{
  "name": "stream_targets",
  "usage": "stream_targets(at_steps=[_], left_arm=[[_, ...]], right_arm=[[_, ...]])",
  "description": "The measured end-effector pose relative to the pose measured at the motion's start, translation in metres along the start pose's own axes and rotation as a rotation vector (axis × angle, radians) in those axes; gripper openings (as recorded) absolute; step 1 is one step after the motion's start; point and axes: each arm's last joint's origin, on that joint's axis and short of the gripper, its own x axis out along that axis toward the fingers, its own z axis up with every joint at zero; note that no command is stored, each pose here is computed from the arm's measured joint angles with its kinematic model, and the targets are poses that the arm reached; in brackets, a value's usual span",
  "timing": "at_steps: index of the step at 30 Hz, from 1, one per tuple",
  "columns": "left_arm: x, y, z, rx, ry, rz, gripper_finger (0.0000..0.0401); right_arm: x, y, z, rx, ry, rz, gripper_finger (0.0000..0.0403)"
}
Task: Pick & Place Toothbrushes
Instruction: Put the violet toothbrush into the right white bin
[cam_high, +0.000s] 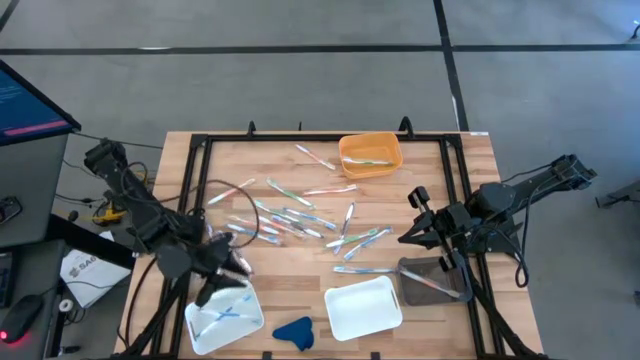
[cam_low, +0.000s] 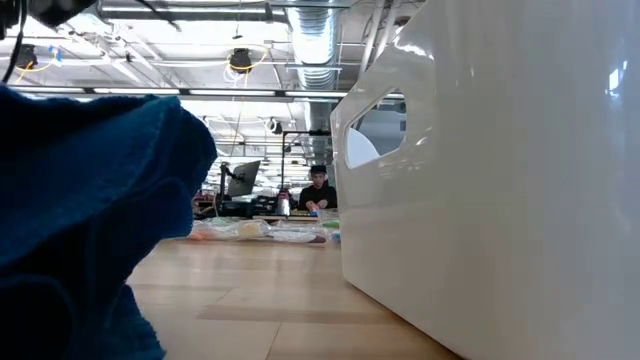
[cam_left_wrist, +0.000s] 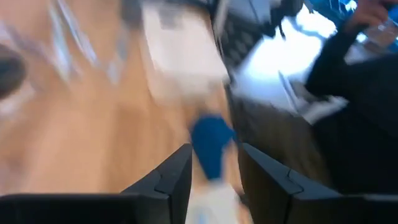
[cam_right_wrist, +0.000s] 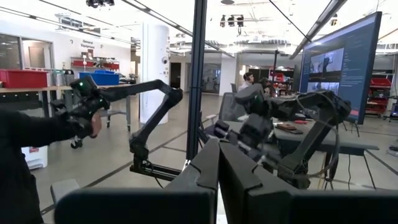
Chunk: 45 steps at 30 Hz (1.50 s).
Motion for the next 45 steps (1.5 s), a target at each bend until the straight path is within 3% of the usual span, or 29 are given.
stream_targets(at_steps=[3, 8, 13, 19, 26, 30, 38, 45], left_arm=[[-0.002, 0.002, 0.007, 0.089, -0.126, 0.100, 0.0125], [0.003, 0.010, 0.020, 0.145, -0.246, 0.239, 0.0117], [0.018, 0.023, 0.029, 0.184, -0.259, 0.347, 0.0112], [0.044, 0.043, 0.032, 0.209, -0.213, 0.495, 0.0111], [0.084, 0.066, 0.036, 0.259, -0.190, 0.621, 0.0111], [0.102, 0.082, 0.048, 0.292, -0.261, 0.673, 0.0111], [0.090, 0.118, 0.087, 0.206, -0.479, 0.773, 0.0111], [0.071, 0.149, 0.114, 0.212, -0.631, 0.917, 0.0111]], right_arm=[[0.000, 0.000, 0.000, -0.014, -0.002, -0.001, 0.0000], [0.000, -0.004, 0.000, -0.108, 0.000, -0.024, 0.0000], [0.000, -0.011, 0.000, -0.104, 0.000, -0.058, 0.0000], [0.001, -0.023, -0.003, 0.024, 0.016, -0.128, 0.0000], [0.012, -0.043, -0.018, 0.012, 0.081, -0.220, 0.0000], [0.016, -0.057, -0.027, 0.049, 0.119, -0.285, 0.0000], [0.015, -0.088, -0.043, 0.079, 0.203, -0.431, 0.0000], [0.017, -0.103, -0.056, -0.054, 0.308, -0.471, 0.0000]])
